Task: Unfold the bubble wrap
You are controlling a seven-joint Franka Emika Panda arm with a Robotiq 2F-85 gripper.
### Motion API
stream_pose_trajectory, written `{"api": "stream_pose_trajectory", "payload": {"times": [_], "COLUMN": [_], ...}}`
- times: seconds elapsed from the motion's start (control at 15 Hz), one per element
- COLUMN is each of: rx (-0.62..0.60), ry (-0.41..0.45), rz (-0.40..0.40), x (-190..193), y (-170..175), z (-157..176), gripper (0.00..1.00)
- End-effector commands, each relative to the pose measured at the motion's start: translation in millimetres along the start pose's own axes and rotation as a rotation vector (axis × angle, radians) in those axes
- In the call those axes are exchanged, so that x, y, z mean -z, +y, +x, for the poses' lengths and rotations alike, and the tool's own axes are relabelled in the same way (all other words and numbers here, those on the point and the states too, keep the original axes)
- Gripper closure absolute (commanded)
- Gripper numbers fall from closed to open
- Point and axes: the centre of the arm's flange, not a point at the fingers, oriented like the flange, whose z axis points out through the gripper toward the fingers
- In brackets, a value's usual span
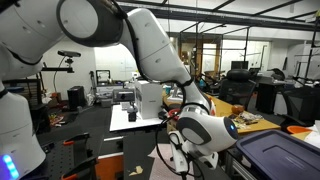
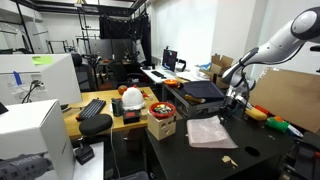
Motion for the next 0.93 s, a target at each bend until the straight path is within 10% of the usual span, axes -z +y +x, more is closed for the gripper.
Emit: {"api": "stream_pose_trajectory", "payload": {"times": [0.0, 0.87], "rx": [-0.055, -0.301], "ry": [0.003, -0.044], "rz": [-0.107, -0.669], "x": [30, 131], "y": [-2, -18], "z": [-47, -118], "gripper": [1.00, 1.00]}}
